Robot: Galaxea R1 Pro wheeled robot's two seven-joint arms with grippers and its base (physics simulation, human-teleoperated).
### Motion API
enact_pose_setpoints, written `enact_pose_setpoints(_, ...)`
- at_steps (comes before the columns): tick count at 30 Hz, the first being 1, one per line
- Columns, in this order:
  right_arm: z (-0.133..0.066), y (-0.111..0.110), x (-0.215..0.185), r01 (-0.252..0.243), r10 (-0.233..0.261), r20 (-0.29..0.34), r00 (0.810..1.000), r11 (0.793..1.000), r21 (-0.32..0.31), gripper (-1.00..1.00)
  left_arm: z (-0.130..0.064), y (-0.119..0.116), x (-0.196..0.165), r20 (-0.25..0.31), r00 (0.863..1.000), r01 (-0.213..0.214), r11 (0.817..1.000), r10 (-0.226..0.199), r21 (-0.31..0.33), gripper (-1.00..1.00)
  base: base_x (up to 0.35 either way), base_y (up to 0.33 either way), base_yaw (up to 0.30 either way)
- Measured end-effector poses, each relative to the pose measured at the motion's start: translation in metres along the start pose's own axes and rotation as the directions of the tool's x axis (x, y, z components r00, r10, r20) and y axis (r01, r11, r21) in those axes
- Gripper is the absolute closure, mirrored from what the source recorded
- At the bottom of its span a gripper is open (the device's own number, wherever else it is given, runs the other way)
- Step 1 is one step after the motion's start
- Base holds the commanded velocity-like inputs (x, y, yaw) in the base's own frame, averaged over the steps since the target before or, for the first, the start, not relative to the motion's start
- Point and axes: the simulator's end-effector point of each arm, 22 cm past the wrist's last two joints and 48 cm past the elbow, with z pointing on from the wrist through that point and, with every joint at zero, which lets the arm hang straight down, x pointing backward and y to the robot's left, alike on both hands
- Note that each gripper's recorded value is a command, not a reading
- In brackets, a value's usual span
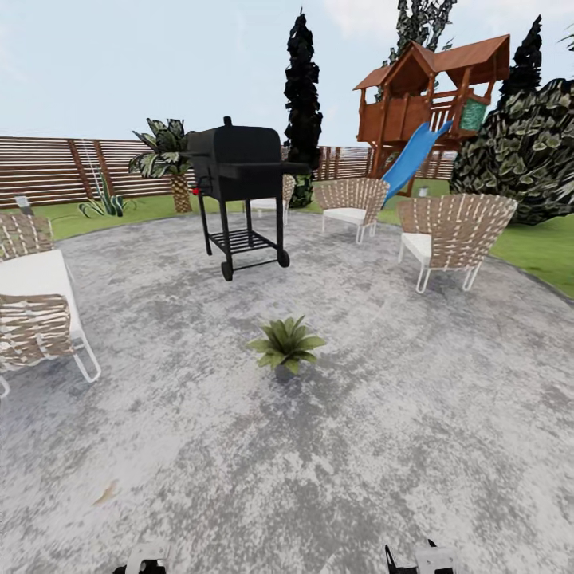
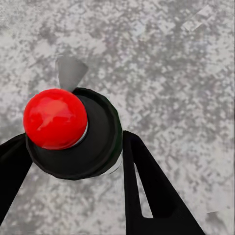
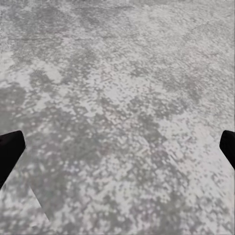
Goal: Pick up the pesticide atomizer in the garden and spray insectifuge to fully cover both potted plants in the garden.
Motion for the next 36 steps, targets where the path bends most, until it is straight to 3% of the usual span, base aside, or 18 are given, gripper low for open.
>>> enact_pose_setpoints(9, 0.0000, -0.0002, 0.0001, 0.000, 0.000, 0.000, 1.000, 1.000, 0.000, -1.00, 0.0000, 0.0001, -0.0001, 0.000, 1.000, 0.001, 1.000, -0.001, 0.000, 1.00, 0.179, 0.293, -0.051)
enact_pose_setpoints(36, 0.0000, -0.0006, 0.0002, 0.001, -0.001, 0.000, 1.000, 1.000, 0.001, -1.00, 0.0000, 0.0003, -0.0001, 0.000, 1.000, 0.001, 1.000, -0.001, -0.001, 1.00, 0.174, 0.296, -0.286)
